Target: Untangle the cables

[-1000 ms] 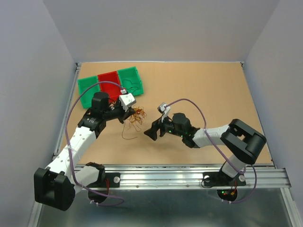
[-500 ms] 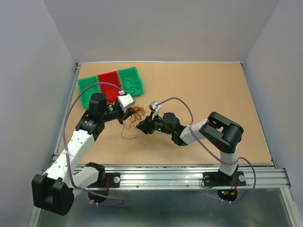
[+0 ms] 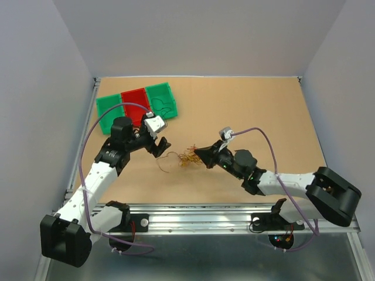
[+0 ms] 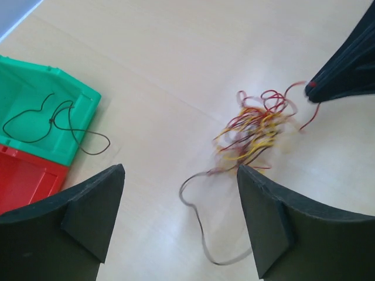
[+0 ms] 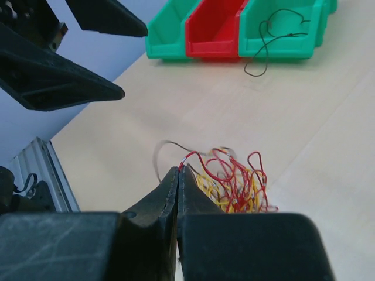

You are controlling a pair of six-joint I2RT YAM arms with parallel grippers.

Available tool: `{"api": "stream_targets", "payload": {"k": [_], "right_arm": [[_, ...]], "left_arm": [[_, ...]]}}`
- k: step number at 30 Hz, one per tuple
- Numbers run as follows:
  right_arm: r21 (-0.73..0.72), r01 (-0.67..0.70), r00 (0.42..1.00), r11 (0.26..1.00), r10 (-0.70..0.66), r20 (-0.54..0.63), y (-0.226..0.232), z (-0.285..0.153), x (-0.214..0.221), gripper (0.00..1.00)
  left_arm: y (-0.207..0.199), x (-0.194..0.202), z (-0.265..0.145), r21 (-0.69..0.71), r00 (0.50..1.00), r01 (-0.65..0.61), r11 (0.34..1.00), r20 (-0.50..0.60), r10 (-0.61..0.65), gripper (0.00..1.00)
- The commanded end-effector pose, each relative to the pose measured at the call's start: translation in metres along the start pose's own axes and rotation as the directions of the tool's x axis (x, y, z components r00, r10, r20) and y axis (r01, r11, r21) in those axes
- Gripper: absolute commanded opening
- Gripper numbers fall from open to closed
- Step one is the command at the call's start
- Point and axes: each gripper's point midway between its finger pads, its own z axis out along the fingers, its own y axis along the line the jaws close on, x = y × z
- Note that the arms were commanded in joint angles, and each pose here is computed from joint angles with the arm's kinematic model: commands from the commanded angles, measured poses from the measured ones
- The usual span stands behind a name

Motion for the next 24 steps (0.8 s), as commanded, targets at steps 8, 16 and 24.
{"api": "stream_targets", "payload": {"k": [8,16,24], "right_arm": [[0.108,-0.017,0.999,0.994,0.021,-0.036,-0.013,-0.034,-0.003,0.01],[0.128,-0.020,0.998,0.992,0.028,-0.061,-0.016,-0.036,0.000,0.00],[0.147,-0.019,0.997,0.989,0.030,-0.072,-0.016,-0.043,-0.006,0.01]], "left_arm": [[-0.007,0.018,0.022,0.014,0.996,-0.083,0.996,-0.015,0.084,0.91],[0.003,0.039,0.076,-0.084,0.985,-0.055,0.995,-0.165,0.040,0.86],[0.027,0.036,0.114,-0.126,0.978,0.003,0.992,-0.208,-0.029,0.79]]}}
